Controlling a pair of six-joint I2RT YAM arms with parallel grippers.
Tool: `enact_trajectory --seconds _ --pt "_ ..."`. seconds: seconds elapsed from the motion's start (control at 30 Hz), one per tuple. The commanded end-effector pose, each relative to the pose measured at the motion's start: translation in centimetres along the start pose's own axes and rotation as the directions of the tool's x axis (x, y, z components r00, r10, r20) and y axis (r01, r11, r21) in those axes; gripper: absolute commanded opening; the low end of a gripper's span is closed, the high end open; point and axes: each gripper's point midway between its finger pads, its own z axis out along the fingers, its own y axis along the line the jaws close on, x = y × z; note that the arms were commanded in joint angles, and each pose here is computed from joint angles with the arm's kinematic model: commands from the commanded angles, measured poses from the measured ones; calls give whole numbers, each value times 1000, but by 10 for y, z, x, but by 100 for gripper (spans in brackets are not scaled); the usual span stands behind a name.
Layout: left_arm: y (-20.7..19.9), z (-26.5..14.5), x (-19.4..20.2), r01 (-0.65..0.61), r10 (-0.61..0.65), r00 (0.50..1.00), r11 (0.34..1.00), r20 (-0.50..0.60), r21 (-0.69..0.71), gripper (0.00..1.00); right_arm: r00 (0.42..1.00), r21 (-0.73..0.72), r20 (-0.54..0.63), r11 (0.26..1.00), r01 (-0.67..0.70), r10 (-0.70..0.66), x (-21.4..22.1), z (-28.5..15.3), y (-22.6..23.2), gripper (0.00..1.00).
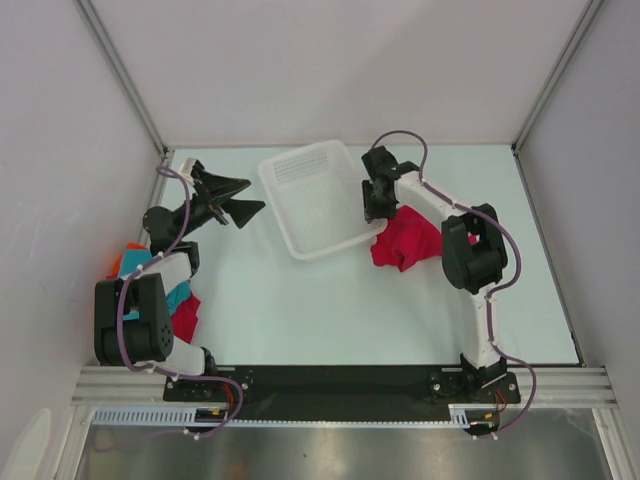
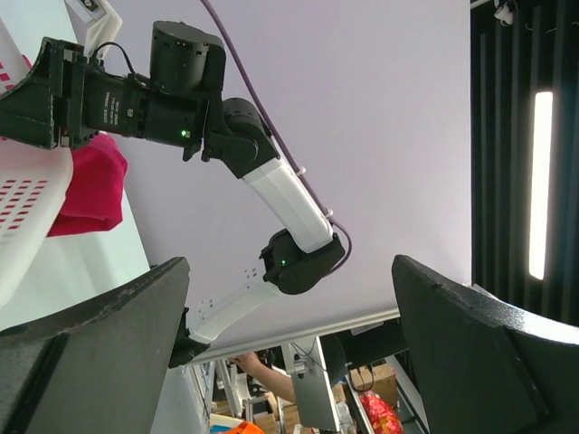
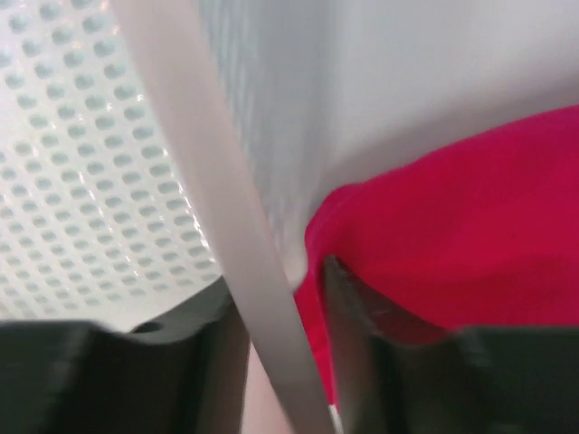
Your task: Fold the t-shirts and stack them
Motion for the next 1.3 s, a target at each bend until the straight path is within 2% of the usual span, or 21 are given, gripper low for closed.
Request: enact_trajectory --seconds 0.0,0.03,0.1,0.3,0.33,0.37,0.53,0.7,0.8,0.83,1.0,1.1,1.27 --pt "-44 -7 33 -389 402 915 900 -31 200 100 998 -105 53 994 33 -28 -10 -15 42 29" --pt "-45 -7 32 -389 402 915 899 -30 200 99 998 -144 54 989 36 -28 -10 -18 55 21" --pt "-44 -6 32 -389 403 915 900 -33 199 100 996 -188 69 980 65 -53 -9 -23 85 18" --pt "-49 -7 35 -393 410 911 896 -42 204 100 987 -346 101 926 151 -124 -14 -41 188 22" --pt "-50 -7 36 -393 410 911 896 -45 204 100 986 -370 122 917 151 -113 -25 -51 201 23" --pt "-51 -7 37 -395 412 910 895 -45 206 99 988 -379 99 914 146 -117 -21 -37 211 23" --pt "-54 -8 40 -399 418 907 893 -55 209 100 994 -521 63 847 105 -85 -14 -32 257 25" --pt "-56 -8 42 -404 424 904 890 -56 212 100 996 -562 38 822 89 -82 -4 -34 268 28" --pt "-56 -8 41 -402 422 905 891 -54 213 100 996 -538 29 839 85 -83 -3 -31 259 50" --pt "-57 -8 42 -403 423 905 890 -53 214 99 996 -534 25 841 81 -80 -4 -31 255 53" --pt "-59 -9 44 -413 433 900 884 -50 218 99 996 -542 63 836 86 -62 -26 -50 239 55" --pt "-57 -10 46 -416 435 899 884 -50 215 100 992 -563 127 821 94 -27 -58 -91 227 56" --pt "-32 -12 42 -390 405 912 904 -59 176 100 953 -629 294 765 139 69 -110 -193 205 62"
